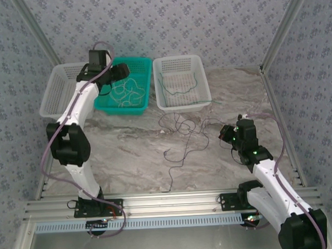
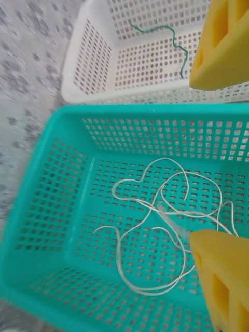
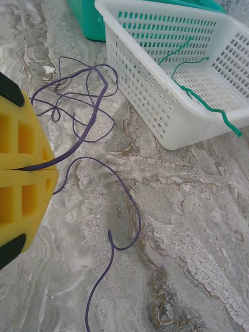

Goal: Untangle the cables

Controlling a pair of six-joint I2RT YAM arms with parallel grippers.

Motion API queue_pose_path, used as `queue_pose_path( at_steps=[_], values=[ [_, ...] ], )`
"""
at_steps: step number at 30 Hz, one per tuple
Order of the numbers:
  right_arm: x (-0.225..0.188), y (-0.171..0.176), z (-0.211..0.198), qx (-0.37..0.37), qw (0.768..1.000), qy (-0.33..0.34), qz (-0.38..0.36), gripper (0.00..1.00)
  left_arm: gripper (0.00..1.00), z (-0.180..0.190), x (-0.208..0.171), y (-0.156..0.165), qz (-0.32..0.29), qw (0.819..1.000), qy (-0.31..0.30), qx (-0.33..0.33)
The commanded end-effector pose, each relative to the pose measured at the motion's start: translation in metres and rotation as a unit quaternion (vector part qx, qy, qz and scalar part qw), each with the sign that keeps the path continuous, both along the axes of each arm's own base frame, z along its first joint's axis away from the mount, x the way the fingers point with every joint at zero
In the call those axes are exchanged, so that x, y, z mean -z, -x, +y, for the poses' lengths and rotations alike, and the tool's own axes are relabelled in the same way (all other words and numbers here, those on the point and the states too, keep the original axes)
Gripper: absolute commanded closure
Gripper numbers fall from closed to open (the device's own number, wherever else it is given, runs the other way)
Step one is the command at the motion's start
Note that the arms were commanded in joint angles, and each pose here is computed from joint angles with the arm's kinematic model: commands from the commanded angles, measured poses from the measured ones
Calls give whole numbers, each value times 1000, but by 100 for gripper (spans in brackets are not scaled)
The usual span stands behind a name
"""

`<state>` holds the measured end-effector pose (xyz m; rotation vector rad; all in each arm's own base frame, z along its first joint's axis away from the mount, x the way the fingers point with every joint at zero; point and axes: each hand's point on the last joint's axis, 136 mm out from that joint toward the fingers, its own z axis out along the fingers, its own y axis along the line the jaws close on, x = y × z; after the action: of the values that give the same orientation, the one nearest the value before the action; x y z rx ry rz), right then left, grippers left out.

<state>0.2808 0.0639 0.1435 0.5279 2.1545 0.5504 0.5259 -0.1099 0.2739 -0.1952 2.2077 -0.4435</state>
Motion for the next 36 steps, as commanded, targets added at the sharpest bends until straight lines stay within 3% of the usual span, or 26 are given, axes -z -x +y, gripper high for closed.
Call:
queue_pose_path(
  at_steps=[1, 5, 9, 13, 15, 18, 19, 22, 27, 28, 32, 34, 36],
  values=[
    [-24, 0, 7, -17, 1000, -1, -23, 100, 28, 3, -81, 26, -100, 995, 4, -8],
    [-41, 0, 17, -38, 999, -2, -39, 100, 28, -22, -114, 62, -145, 989, 12, 33],
    [-60, -1, 32, -70, 996, 4, -58, 100, 29, -72, -129, 105, -180, 976, 20, 124],
    [-81, -2, 51, -112, 991, 4, -78, 100, 29, -145, -125, 162, -216, 936, 55, 272],
    [-93, -1, 62, -140, 986, 4, -88, 100, 29, -179, -115, 195, -225, 907, 63, 351],
    [-109, 1, 80, -181, 979, -8, -97, 100, 28, -217, -88, 234, -222, 870, 65, 435],
    [-115, 2, 85, -193, 976, -12, -102, 100, 28, -225, -79, 239, -219, 866, 64, 446],
    [-135, 6, 101, -225, 967, -22, -120, 100, 27, -243, -47, 243, -195, 864, 74, 458],
    [-165, 13, 120, -255, 954, -22, -153, 100, 25, -263, 10, 216, -151, 882, 65, 441],
    [-169, 14, 123, -260, 952, -25, -158, 100, 25, -268, 16, 214, -146, 881, 70, 444],
    [-188, 19, 133, -277, 944, -35, -177, 100, 23, -303, 20, 221, -126, 844, 132, 504],
    [-196, 20, 132, -274, 943, -38, -184, 100, 23, -313, 32, 217, -113, 846, 133, 504],
    [-208, 21, 128, -265, 943, -39, -198, 100, 27, -314, 46, 206, -105, 861, 128, 481]
  ],
)
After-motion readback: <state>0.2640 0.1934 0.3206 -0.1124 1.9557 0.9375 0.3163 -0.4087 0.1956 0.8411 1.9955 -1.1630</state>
